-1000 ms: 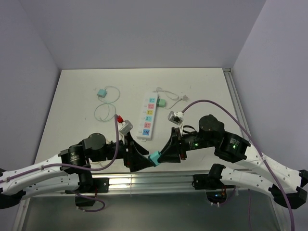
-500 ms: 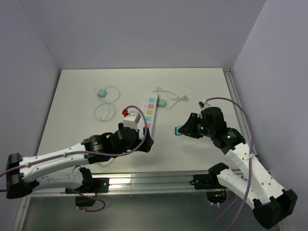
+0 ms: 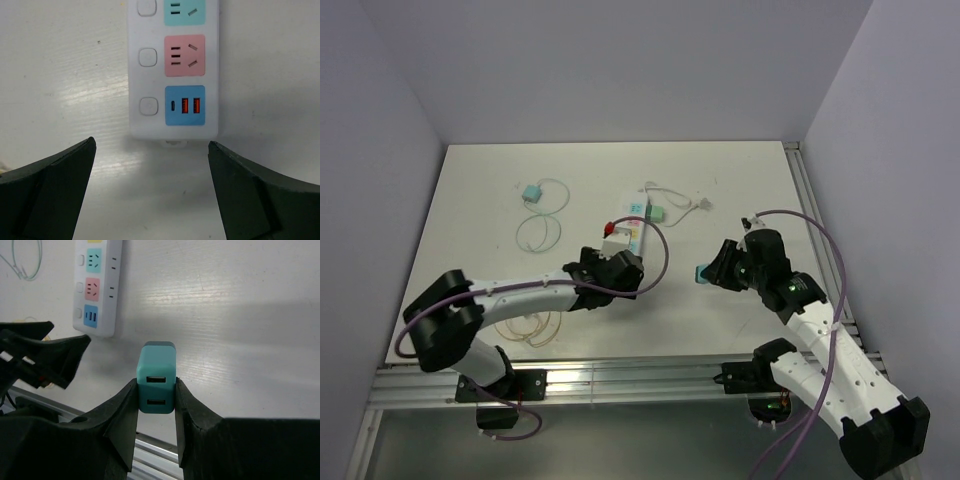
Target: Insert the plug
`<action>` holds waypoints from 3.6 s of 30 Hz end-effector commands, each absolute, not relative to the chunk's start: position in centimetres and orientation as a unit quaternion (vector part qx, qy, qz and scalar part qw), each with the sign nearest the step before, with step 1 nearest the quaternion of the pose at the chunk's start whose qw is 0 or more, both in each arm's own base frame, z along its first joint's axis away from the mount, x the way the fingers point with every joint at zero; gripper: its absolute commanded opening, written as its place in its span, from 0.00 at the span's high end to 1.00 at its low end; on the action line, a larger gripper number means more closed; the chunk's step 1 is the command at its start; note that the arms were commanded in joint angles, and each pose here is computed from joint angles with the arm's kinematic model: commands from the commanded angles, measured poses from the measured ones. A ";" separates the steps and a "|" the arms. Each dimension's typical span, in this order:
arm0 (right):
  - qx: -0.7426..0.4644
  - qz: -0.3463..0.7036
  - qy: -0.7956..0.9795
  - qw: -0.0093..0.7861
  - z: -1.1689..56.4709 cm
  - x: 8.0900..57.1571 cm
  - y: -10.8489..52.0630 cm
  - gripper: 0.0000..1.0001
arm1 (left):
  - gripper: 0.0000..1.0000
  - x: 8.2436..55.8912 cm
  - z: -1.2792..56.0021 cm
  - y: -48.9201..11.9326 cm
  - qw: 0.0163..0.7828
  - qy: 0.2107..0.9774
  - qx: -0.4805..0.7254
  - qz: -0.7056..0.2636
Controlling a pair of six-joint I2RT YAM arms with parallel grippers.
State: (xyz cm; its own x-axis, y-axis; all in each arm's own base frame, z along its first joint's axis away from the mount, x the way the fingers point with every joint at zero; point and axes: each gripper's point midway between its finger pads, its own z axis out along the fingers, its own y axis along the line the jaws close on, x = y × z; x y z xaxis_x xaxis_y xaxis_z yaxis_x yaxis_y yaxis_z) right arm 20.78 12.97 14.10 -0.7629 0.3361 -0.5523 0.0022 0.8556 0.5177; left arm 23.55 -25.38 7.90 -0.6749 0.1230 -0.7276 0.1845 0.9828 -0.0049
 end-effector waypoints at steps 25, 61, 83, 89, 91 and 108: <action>0.063 0.308 0.882 0.352 15.5 21.7 14.6 1.00 | 0.01 28.9 7.2 -29.0 0.421 0.899 0.119 0.002; 0.070 0.362 0.872 0.323 17.2 26.7 18.3 1.00 | 1.00 28.9 1.8 -29.1 0.327 0.923 0.138 -0.149; 0.155 0.315 0.851 0.391 15.8 33.0 17.4 1.00 | 1.00 21.8 4.0 -31.9 0.201 0.889 0.121 -0.393; 0.170 0.298 0.854 0.390 14.0 32.9 16.7 1.00 | 1.00 21.2 3.9 -32.2 0.178 0.883 0.092 -0.425; 0.177 0.299 0.854 0.387 13.6 32.7 16.6 1.00 | 1.00 21.2 3.6 -32.1 0.174 0.885 0.079 -0.424; 0.200 0.326 0.852 0.358 13.4 32.9 17.8 1.00 | 1.00 20.7 3.7 -31.6 0.182 0.880 0.055 -0.436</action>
